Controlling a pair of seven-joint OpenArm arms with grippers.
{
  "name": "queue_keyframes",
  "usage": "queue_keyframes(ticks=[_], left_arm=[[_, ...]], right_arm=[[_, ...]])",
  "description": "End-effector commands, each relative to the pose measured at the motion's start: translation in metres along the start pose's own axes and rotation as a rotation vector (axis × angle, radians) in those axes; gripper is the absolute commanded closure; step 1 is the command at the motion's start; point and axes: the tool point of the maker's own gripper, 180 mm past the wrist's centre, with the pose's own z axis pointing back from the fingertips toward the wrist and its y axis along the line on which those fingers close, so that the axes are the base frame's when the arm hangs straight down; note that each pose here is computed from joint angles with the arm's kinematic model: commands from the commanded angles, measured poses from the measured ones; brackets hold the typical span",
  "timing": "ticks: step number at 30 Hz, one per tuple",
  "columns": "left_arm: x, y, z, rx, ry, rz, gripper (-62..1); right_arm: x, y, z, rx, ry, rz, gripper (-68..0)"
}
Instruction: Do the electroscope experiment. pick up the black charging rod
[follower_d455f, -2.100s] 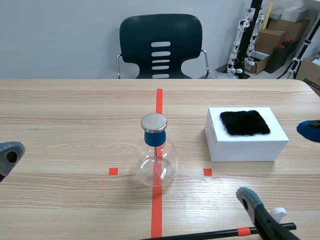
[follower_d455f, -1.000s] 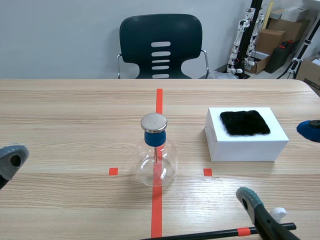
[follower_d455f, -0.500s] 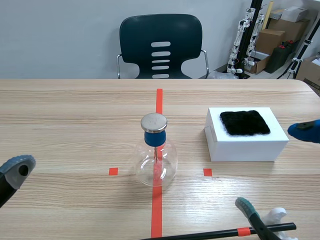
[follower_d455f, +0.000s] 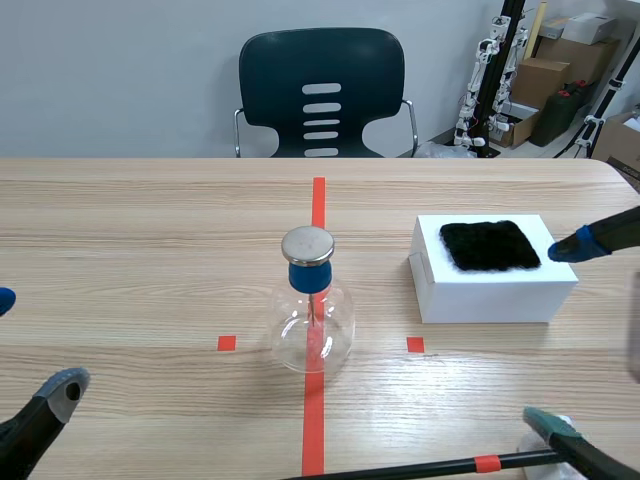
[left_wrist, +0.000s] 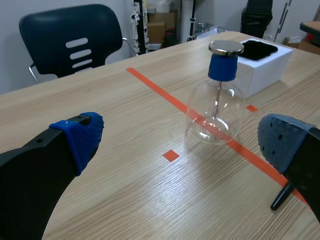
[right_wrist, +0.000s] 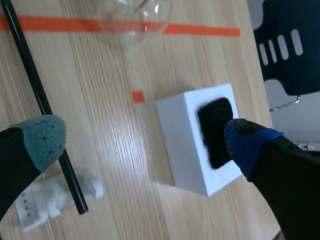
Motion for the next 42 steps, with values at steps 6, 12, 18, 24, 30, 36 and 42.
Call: queue_keyframes(ticks=[6, 12, 18, 24, 30, 36, 42], left_arm=[[-0.011, -0.003, -0.013, -0.009, -0.034, 0.035, -62.3], [-0.024, -0.017, -0.016, -0.041, -0.056, 0.012, -62.3], [-0.034, -0.022, -0.016, -0.052, -0.078, 0.023, -62.3], [-0.04, -0.024, -0.015, -0.07, -0.112, 0.034, -62.3], [-0.045, -0.028, -0.011, -0.099, -0.13, 0.036, -62.3], [-0.046, -0.031, -0.009, -0.116, -0.16, 0.023, -62.3], [-0.045, -0.036, -0.011, -0.149, -0.185, 0.028, -62.3]], right_arm=[[-0.008, 0.011, -0.019, 0.137, 0.113, 0.059, -67.9], [-0.015, 0.025, -0.03, 0.248, 0.22, 0.051, -58.6], [-0.026, 0.028, -0.039, 0.286, 0.339, 0.096, -58.6], [-0.042, 0.045, -0.044, 0.375, 0.453, 0.109, -58.6], [-0.058, 0.067, -0.05, 0.49, 0.531, 0.12, -58.7], [-0.067, 0.078, -0.063, 0.537, 0.555, 0.118, -59.2], [-0.075, 0.086, -0.077, 0.566, 0.574, 0.098, -59.1]])
